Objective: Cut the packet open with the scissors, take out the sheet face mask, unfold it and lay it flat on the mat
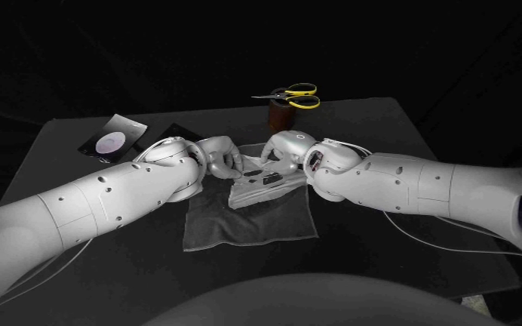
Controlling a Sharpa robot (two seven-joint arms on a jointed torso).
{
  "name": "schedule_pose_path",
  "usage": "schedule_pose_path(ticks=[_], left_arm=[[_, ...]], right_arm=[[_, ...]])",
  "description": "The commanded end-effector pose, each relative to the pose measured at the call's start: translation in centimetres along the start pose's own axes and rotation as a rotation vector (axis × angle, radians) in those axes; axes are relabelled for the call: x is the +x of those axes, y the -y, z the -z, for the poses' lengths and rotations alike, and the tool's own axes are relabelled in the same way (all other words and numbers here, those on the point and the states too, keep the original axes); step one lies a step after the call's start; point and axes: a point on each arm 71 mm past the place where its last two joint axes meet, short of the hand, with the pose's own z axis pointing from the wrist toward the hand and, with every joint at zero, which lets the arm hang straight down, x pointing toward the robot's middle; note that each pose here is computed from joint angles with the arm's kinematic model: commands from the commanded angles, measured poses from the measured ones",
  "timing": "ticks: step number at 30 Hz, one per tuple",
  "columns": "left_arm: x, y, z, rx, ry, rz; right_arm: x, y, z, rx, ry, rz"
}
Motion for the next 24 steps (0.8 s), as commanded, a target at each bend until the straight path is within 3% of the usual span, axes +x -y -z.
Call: schedule_pose_path(ticks=[1,15,24], left_arm=[[0.76,-0.31,0.02,-0.023,-0.048,-0.015],[0.79,-0.35,0.03,-0.026,-0.053,-0.016],[0.82,-0.39,0.04,-0.029,-0.057,-0.016]], right_arm=[[0.17,0.01,-0.09,0.000,-0.022,0.028],[0.29,0.30,-0.23,0.006,-0.026,0.066],[-0.05,0.00,-0.20,-0.022,0.027,0.057]])
